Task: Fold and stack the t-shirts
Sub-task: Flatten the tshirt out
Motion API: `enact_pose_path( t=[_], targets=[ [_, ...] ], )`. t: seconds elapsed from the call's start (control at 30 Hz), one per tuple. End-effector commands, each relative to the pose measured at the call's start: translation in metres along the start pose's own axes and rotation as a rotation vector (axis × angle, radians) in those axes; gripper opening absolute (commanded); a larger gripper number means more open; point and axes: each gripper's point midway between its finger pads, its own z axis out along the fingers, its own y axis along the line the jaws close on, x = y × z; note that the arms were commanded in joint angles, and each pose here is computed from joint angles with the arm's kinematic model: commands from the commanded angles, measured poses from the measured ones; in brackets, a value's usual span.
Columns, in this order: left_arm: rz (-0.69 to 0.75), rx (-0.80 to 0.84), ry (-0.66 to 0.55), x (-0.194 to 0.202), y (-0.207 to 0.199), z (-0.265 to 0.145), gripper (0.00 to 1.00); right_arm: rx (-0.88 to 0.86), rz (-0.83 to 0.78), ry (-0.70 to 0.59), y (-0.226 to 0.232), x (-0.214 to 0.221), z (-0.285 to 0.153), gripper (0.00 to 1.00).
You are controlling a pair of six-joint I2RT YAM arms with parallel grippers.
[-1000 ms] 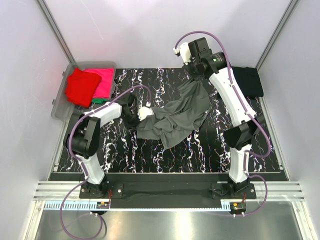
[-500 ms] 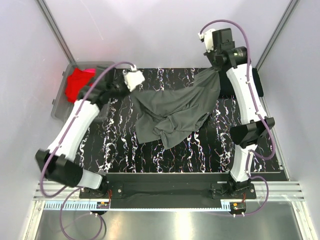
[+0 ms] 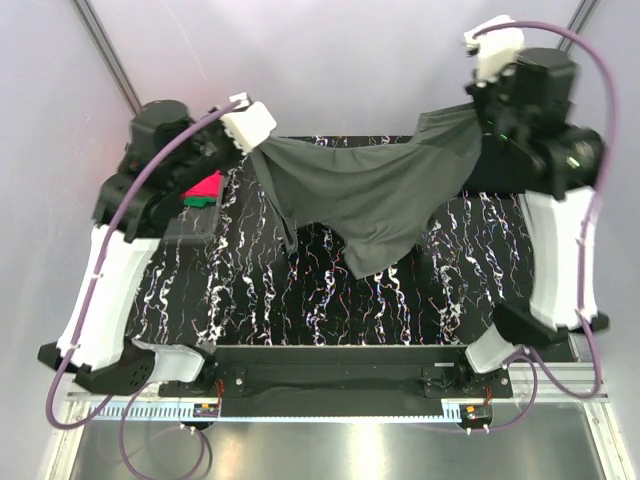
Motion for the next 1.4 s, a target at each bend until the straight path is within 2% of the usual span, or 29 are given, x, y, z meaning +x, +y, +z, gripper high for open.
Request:
enact_pose_path(
  t=[0.0, 0.3, 0.5, 0.67, 0.73, 0.83, 0.9, 1.0, 1.03, 1.1, 1.13, 1.2, 1.23, 1.3, 1.33, 1.37],
  targets=[
    [0.003, -0.146, -0.097, -0.036, 0.033, -0.053, 0.0, 0.074, 0.041, -0.172, -0.035, -0.031, -0.064, 0.0],
    [0.063, -0.196, -0.237, -0.071, 0.042, -0.108, 0.0, 0.136, 0.046, -0.293, -0.063, -0.027, -0.144, 0.0],
    [0.047, -0.119, -0.353, -0.085, 0.023, -0.138, 0.0, 0.019, 0.037, -0.392, -0.05, -0.018, -0.2, 0.0],
    [-0.012, -0.104, -0.427, -0.094, 0.013, -0.172, 0.0, -0.039, 0.071, -0.565, -0.05, -0.033, -0.263, 0.0],
    [-0.024, -0.119, -0.47, -0.105, 0.014, -0.19, 0.0, -0.005, 0.076, -0.634, -0.059, -0.044, -0.285, 0.0],
    [-0.013, -0.16, -0.493, -0.114, 0.021, -0.206, 0.0, 0.033, 0.073, -0.695, -0.069, -0.058, -0.296, 0.0],
    [0.002, -0.169, -0.482, -0.112, 0.023, -0.203, 0.0, 0.044, 0.038, -0.692, -0.071, -0.064, -0.285, 0.0],
    [-0.015, -0.152, -0.399, -0.087, 0.024, -0.175, 0.0, 0.056, -0.017, -0.66, -0.07, -0.065, -0.262, 0.0],
    [-0.042, -0.115, -0.352, -0.07, 0.017, -0.155, 0.0, 0.032, -0.033, -0.598, -0.061, -0.056, -0.235, 0.0],
    [-0.08, -0.061, -0.304, -0.051, 0.008, -0.133, 0.0, 0.032, -0.05, -0.595, -0.057, -0.055, -0.218, 0.0],
    [-0.116, -0.012, -0.252, -0.03, -0.003, -0.112, 0.0, -0.007, -0.063, -0.531, -0.043, -0.04, -0.189, 0.0],
    [-0.153, 0.045, -0.191, -0.006, -0.016, -0.087, 0.0, -0.021, -0.096, -0.505, -0.033, -0.032, -0.161, 0.0],
    [-0.185, 0.093, -0.125, 0.02, -0.028, -0.066, 0.0, -0.067, -0.114, -0.431, -0.015, -0.009, -0.128, 0.0],
    [-0.185, 0.126, -0.056, 0.047, -0.037, -0.043, 0.0, -0.086, -0.144, -0.402, -0.001, 0.004, -0.096, 0.0],
    [-0.193, 0.162, 0.004, 0.072, -0.049, -0.027, 0.0, -0.135, -0.157, -0.327, 0.018, 0.029, -0.063, 0.0],
    [-0.189, 0.178, 0.045, 0.089, -0.051, -0.008, 0.0, -0.135, -0.165, -0.327, 0.023, 0.032, -0.047, 0.0]
  ],
)
